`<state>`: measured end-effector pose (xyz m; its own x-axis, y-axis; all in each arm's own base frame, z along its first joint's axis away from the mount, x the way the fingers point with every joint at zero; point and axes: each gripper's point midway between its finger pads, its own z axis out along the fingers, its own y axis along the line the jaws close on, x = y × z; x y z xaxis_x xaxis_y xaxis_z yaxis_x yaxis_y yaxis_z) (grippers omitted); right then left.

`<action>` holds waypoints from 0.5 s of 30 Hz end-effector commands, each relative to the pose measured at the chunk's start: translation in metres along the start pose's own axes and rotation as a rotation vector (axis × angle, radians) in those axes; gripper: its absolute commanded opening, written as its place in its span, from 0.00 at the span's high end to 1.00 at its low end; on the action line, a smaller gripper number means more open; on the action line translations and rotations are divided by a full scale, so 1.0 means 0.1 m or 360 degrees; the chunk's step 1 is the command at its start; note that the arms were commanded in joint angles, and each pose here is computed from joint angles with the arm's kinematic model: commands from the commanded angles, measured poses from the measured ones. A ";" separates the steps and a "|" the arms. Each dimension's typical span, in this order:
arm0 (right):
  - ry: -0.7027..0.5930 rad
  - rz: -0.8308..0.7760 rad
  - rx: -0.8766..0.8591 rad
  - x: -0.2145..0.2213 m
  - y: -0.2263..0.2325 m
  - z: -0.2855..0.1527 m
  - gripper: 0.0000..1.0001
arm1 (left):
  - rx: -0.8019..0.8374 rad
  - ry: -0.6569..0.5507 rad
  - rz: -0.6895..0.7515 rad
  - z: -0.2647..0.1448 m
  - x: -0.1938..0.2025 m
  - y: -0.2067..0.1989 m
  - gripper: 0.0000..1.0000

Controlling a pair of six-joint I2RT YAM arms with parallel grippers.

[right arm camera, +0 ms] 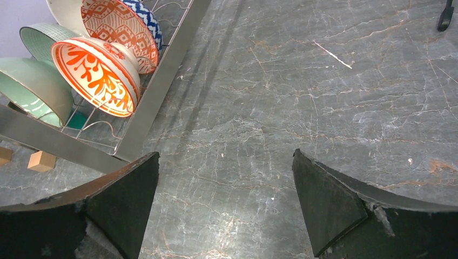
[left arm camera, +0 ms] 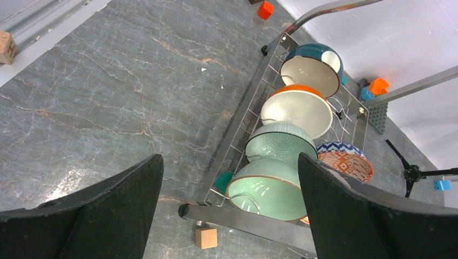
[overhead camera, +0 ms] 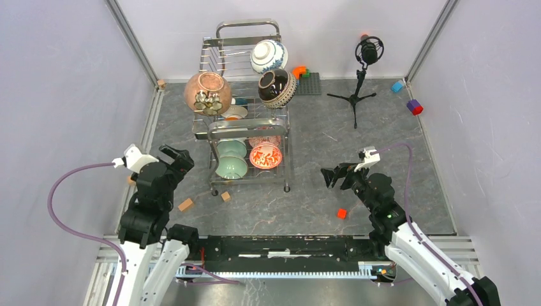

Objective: Unload the bowls from the dish rack
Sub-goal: Pick up the bowl from the dish rack.

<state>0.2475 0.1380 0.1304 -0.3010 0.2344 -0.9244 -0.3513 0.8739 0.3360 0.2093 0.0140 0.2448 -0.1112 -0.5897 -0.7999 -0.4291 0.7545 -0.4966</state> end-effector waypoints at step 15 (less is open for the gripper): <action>-0.0274 -0.0080 -0.0227 -0.48 0.30 -0.15 0.02 | 0.0290 0.0040 0.0039 0.00 0.11 -0.28 0.00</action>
<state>0.2444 0.1310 0.1689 -0.1647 0.2966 -0.9407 -0.3759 0.8629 0.3379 0.2144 -0.0066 0.2434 -0.1479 -0.5938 -0.7909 -0.3159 0.7861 -0.5312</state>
